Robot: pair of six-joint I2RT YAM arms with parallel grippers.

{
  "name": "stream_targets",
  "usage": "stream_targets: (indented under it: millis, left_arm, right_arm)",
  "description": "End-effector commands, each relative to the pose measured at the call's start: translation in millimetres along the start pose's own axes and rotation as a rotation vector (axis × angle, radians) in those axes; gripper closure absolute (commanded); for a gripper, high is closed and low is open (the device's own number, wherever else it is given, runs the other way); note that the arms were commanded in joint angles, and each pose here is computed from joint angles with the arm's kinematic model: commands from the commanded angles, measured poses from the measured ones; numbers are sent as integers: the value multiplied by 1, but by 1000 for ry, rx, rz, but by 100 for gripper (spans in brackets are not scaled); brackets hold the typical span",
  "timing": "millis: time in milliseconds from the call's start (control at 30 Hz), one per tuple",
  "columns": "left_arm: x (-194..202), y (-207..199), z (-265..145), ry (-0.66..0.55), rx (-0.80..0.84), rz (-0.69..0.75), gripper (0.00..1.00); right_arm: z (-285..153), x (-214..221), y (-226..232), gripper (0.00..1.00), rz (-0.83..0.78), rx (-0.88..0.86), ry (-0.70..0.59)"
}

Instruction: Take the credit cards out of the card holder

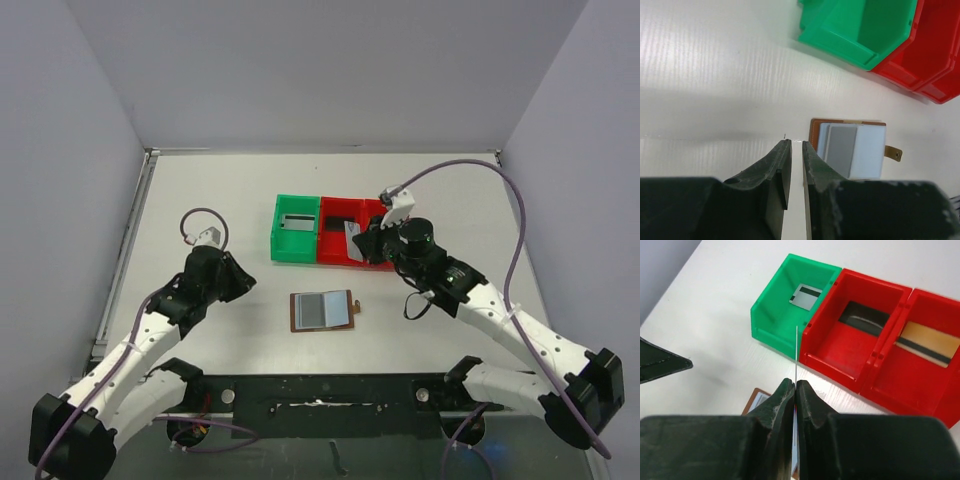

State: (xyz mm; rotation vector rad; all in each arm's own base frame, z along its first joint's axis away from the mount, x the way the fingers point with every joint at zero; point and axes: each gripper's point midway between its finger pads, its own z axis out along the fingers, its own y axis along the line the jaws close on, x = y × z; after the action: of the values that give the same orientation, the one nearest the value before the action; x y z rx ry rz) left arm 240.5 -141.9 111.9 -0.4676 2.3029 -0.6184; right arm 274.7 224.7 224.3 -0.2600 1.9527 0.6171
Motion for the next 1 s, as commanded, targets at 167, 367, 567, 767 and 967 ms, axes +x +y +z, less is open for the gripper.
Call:
stream_targets:
  millis: [167, 367, 567, 767, 967]
  left_arm:
    - [-38, 2, -31, -126, -25, 48, 86]
    - [-53, 7, -48, -208, -51, 43, 86]
    - [-63, 5, -64, -282, -27, 20, 86]
    - [-56, 11, -62, -261, -42, 17, 86]
    - [-56, 10, -61, -256, -39, 22, 86]
  right_arm:
    - [56, -50, 18, 100, -406, 42, 6]
    - [104, -41, 54, 100, -823, 58, 70]
    - [154, -13, 57, 100, -995, 37, 210]
    - [183, 0, 66, 100, -992, -68, 243]
    - [204, 14, 54, 100, -992, -103, 305]
